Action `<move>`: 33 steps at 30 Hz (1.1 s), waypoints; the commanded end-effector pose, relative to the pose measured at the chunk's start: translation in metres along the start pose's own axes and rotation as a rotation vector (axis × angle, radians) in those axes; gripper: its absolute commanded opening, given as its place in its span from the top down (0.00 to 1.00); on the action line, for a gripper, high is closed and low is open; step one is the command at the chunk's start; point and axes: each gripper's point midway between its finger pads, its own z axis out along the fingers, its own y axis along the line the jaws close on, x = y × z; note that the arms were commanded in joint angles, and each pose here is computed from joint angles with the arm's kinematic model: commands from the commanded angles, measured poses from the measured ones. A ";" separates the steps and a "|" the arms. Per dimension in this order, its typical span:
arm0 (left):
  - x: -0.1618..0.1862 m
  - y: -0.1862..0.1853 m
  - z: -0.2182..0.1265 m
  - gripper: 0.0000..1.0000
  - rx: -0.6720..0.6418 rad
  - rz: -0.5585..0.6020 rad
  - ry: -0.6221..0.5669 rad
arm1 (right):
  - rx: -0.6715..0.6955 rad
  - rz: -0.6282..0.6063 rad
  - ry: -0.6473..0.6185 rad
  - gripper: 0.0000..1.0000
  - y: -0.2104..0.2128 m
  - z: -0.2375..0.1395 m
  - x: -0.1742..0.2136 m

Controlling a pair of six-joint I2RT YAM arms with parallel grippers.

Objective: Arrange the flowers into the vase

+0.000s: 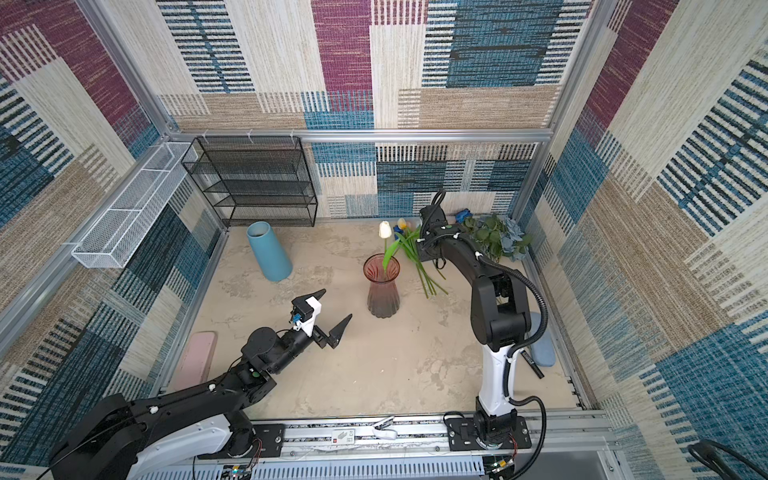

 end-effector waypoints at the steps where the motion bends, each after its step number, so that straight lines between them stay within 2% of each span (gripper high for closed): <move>1: -0.006 0.001 -0.001 0.01 -0.002 0.029 -0.012 | 0.011 0.031 -0.002 0.99 -0.003 -0.002 -0.003; 9: -0.008 0.002 -0.002 0.01 -0.010 0.043 -0.011 | -0.010 0.036 0.028 0.95 0.001 0.021 0.014; 13: -0.006 0.001 -0.002 0.01 -0.001 0.046 0.000 | -0.057 0.071 0.011 0.88 0.003 0.028 0.014; 14: -0.006 0.001 -0.002 0.01 -0.001 0.048 0.003 | -0.054 0.075 0.020 0.84 0.002 0.031 0.020; 16: -0.005 0.002 -0.002 0.01 -0.008 0.052 0.008 | -0.054 0.088 0.016 0.61 0.000 0.032 0.020; 21: -0.006 0.003 -0.003 0.01 -0.012 0.050 0.009 | -0.086 0.115 -0.023 0.55 0.002 0.013 0.009; 24: -0.007 0.004 0.000 0.01 -0.014 0.058 0.019 | -0.188 0.153 -0.104 0.55 0.015 -0.015 -0.011; 28: -0.010 0.005 0.005 0.01 -0.017 0.066 0.021 | -0.460 0.244 -0.269 0.51 0.051 -0.049 -0.038; 33: -0.016 0.004 0.016 0.01 -0.005 0.070 0.016 | -0.714 0.318 -0.275 0.52 0.091 -0.046 -0.050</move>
